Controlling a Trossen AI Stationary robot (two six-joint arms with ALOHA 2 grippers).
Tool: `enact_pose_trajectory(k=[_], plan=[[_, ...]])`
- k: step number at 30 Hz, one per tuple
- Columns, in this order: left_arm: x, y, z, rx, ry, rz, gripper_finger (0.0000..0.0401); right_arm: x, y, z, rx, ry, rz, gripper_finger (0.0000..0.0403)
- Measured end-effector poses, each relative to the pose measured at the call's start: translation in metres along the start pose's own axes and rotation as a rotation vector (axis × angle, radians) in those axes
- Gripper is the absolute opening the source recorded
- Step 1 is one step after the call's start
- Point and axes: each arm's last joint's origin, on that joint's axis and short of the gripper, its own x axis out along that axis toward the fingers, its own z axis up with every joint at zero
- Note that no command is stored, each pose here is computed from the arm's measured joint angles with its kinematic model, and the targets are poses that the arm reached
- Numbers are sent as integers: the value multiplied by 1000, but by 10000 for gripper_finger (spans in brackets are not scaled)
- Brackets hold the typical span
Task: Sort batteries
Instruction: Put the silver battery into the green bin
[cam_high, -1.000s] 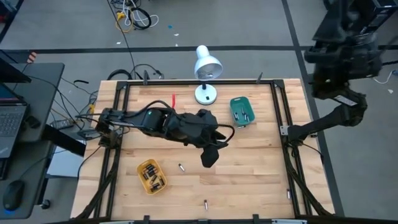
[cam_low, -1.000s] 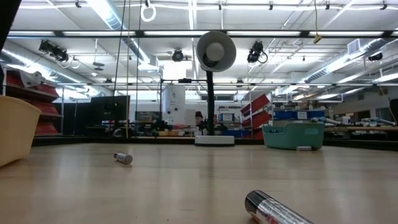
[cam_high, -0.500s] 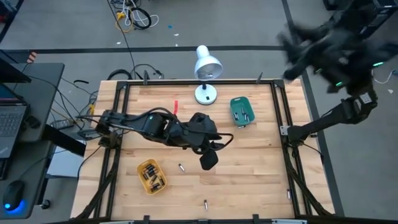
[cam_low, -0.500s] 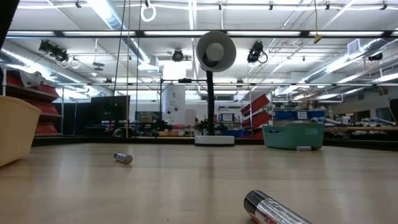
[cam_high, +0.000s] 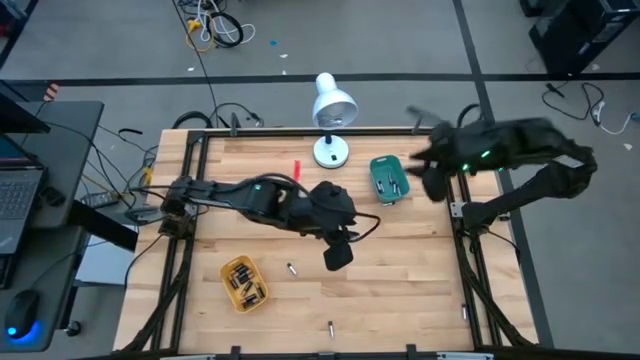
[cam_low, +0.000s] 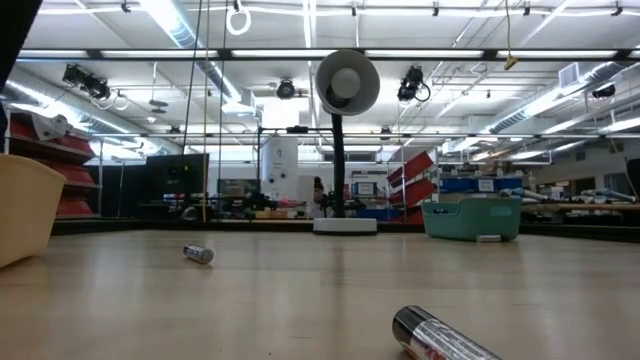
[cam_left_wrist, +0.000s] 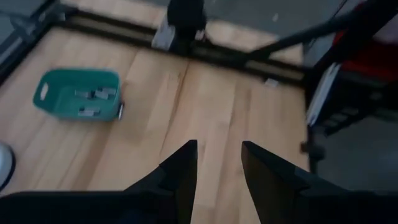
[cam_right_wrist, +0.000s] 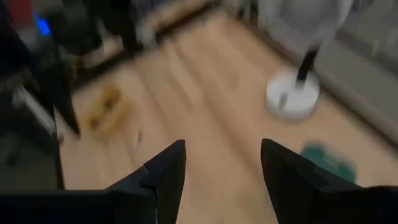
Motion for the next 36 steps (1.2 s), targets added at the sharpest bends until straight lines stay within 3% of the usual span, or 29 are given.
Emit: enact_pose_trajectory(k=[5, 9, 13, 18, 24, 30, 36], plan=[[25, -1, -15, 37, 93, 89, 142, 53, 2, -43, 91, 248, -110, 195], [43, -3, -30, 81, 187, 153, 142, 90, -4, -83, 212, 353, -182, 195], [54, -8, -38, 124, 278, 36, 142, 128, -10, -124, 372, 418, -249, 197], [60, -9, -40, 144, 298, 6, 142, 161, -26, -166, 499, 436, -331, 207], [63, -4, -38, 133, 300, 17, 142, 188, -44, -206, 582, 418, -346, 229], [64, -2, -38, 117, 315, -19, 142, 204, -64, -233, 620, 387, -364, 276], [64, -1, -36, 110, 303, -20, 142, 214, -75, -239, 529, 263, -384, 335]])
